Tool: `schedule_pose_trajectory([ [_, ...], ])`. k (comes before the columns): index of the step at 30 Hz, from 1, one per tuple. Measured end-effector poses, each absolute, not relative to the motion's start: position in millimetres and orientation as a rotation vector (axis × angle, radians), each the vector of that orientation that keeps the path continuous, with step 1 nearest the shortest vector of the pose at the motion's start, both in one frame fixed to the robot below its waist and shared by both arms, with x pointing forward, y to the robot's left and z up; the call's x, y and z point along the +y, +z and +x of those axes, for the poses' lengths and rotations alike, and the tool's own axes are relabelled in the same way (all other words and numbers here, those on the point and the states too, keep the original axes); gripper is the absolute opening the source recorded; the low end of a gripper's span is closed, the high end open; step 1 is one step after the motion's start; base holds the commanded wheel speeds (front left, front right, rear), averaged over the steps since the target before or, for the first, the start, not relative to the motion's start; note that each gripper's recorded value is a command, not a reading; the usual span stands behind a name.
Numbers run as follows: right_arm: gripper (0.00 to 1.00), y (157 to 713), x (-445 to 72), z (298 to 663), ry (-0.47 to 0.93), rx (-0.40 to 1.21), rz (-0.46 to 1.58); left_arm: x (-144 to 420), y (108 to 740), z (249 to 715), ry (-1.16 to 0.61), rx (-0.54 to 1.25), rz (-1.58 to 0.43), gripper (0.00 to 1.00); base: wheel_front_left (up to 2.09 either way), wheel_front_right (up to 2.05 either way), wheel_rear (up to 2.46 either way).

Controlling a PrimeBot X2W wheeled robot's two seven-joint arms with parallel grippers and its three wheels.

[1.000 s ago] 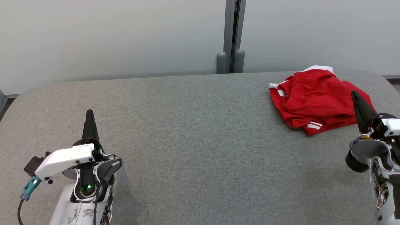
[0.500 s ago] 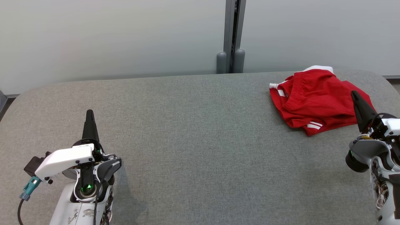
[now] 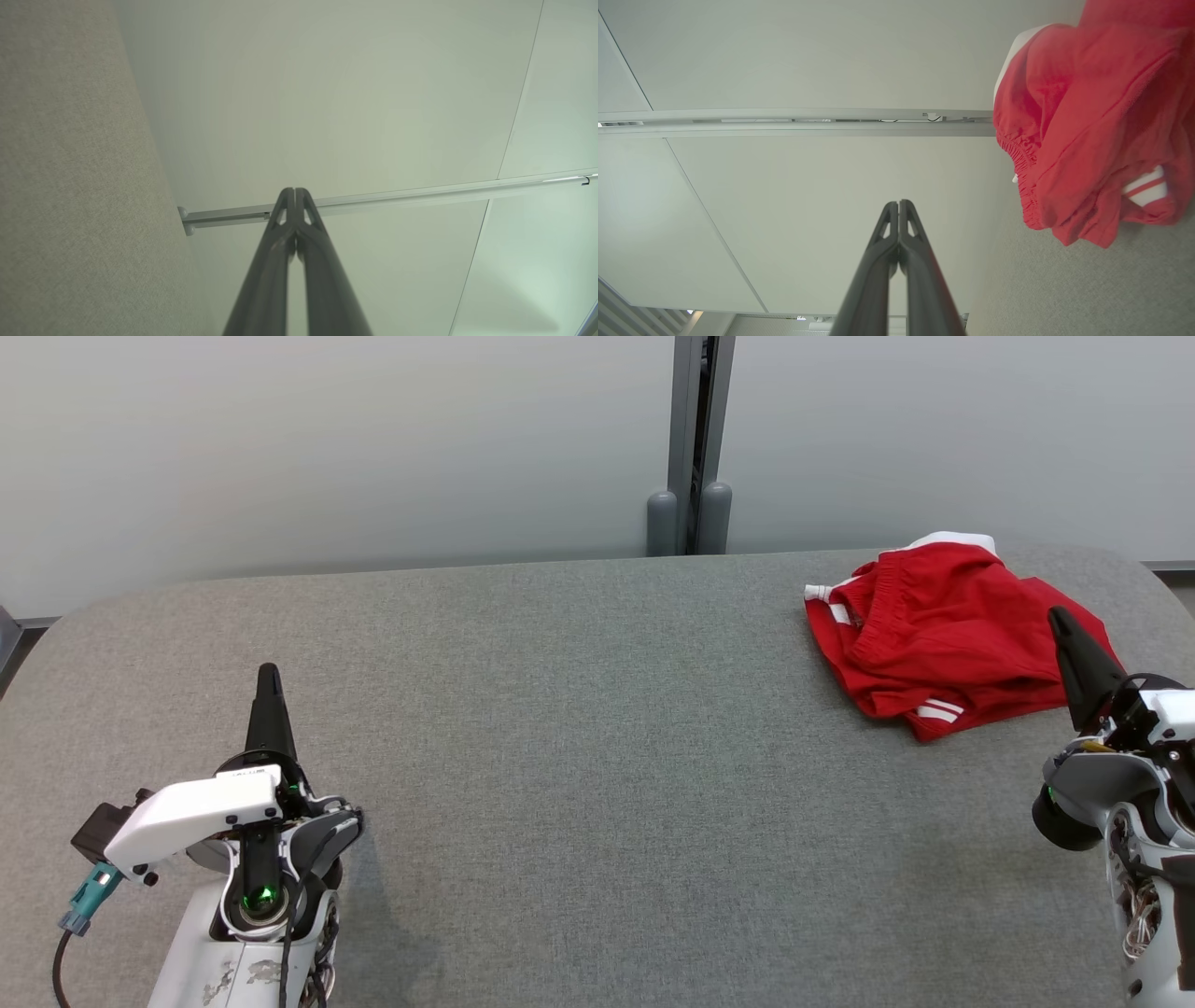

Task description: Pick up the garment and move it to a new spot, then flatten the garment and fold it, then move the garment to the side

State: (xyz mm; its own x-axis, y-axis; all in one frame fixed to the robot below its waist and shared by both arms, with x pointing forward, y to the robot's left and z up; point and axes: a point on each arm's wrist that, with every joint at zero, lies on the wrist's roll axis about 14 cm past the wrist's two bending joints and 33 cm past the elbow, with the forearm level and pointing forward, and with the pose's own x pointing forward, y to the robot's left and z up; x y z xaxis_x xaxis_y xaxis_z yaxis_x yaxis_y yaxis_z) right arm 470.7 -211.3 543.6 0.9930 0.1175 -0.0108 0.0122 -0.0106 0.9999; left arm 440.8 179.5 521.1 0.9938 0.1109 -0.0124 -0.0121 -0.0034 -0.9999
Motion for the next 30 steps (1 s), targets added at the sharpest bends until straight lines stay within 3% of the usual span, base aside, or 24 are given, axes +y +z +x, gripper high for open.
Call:
schedule_pose_trajectory([
  [30, 0.0, 543.9, -211.6, 470.8, 0.084, 0.1, 1.582, 179.5, 521.1, 440.8, 0.097, -0.078, -1.572, 0.0, 0.0, 0.0, 0.0],
])
